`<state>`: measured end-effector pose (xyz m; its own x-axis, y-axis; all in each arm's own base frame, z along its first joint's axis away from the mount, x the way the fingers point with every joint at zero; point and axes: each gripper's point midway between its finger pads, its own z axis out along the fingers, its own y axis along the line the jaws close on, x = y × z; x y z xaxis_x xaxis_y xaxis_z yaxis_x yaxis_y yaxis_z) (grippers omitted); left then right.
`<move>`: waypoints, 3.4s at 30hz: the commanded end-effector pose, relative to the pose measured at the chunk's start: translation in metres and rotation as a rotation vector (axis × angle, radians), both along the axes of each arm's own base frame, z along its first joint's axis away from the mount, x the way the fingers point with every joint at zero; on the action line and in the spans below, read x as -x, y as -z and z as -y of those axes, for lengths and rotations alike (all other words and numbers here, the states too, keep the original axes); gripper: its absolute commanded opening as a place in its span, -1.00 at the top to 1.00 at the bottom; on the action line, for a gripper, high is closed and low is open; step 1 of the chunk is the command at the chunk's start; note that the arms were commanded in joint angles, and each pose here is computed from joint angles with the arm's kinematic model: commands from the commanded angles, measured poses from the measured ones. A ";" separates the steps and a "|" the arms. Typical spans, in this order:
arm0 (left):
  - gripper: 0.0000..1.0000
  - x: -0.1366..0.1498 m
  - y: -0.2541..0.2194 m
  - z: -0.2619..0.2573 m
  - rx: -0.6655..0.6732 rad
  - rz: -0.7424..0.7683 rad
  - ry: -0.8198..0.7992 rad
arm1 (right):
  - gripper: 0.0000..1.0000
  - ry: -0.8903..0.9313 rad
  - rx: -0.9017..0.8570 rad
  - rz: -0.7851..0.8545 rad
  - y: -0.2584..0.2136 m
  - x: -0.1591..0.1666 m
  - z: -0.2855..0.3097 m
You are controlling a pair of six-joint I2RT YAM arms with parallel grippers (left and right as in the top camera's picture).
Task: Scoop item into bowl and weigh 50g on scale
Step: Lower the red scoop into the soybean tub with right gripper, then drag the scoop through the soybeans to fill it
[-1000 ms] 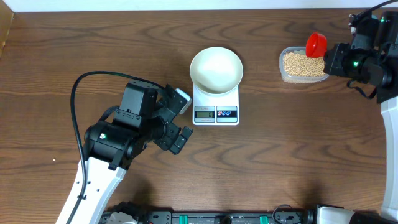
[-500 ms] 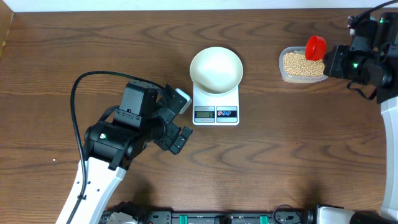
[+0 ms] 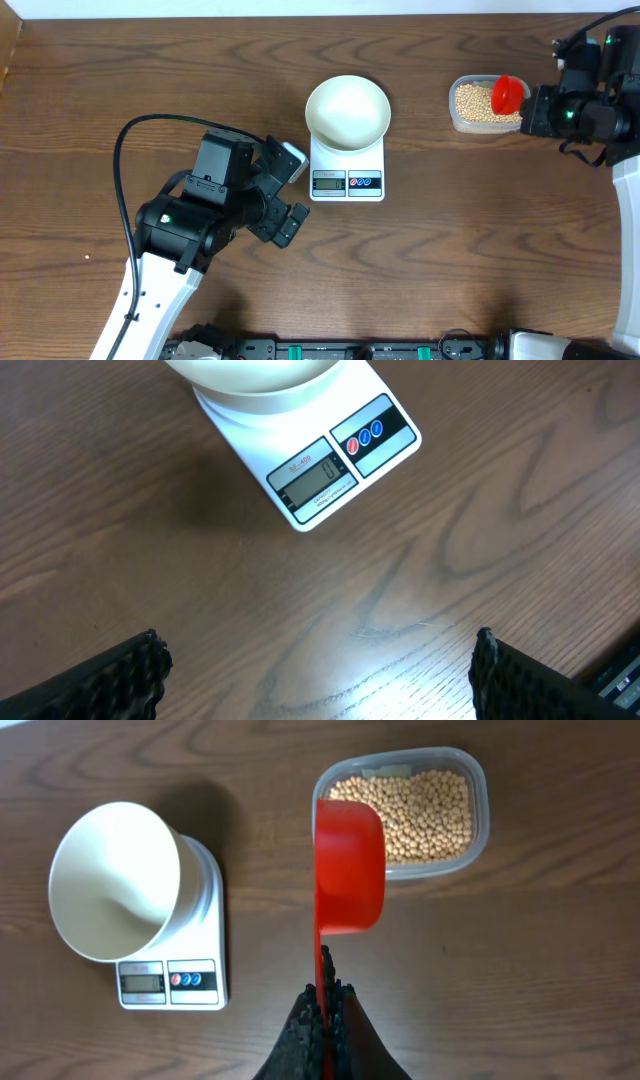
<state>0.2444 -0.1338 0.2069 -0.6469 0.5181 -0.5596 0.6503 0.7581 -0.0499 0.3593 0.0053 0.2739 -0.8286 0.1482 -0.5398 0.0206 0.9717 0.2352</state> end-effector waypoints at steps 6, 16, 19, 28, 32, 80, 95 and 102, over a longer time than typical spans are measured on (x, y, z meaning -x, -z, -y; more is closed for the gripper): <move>-0.95 0.001 0.005 0.000 -0.004 -0.015 -0.006 | 0.98 0.045 -0.023 0.022 -0.011 -0.003 0.002; -0.96 0.001 0.005 0.000 -0.003 -0.015 -0.006 | 0.98 0.150 -0.146 0.003 -0.013 -0.005 -0.004; -0.95 0.001 0.005 0.000 -0.003 -0.015 -0.006 | 0.98 0.163 -0.138 0.018 -0.015 -0.008 -0.001; -0.96 0.001 0.005 0.000 -0.003 -0.015 -0.006 | 0.97 0.238 0.060 0.036 -0.011 -0.010 0.042; -0.96 0.001 0.005 0.000 -0.004 -0.015 -0.006 | 0.97 0.249 0.084 -0.002 0.003 -0.016 0.053; -0.96 0.001 0.005 0.000 -0.003 -0.015 -0.006 | 0.98 -0.014 0.236 -0.098 0.087 -0.072 0.054; -0.96 0.001 0.005 0.000 -0.004 -0.015 -0.006 | 0.98 -0.033 0.268 -0.115 0.099 -0.078 0.056; -0.96 0.001 0.005 0.000 -0.003 -0.015 -0.006 | 0.98 -0.024 0.286 -0.139 0.105 -0.074 0.060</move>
<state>0.2444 -0.1338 0.2069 -0.6469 0.5181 -0.5596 0.6503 0.7581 -0.0499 0.4351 -0.0546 0.1736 -0.8915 0.0059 -0.4530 0.0210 0.9994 -0.0284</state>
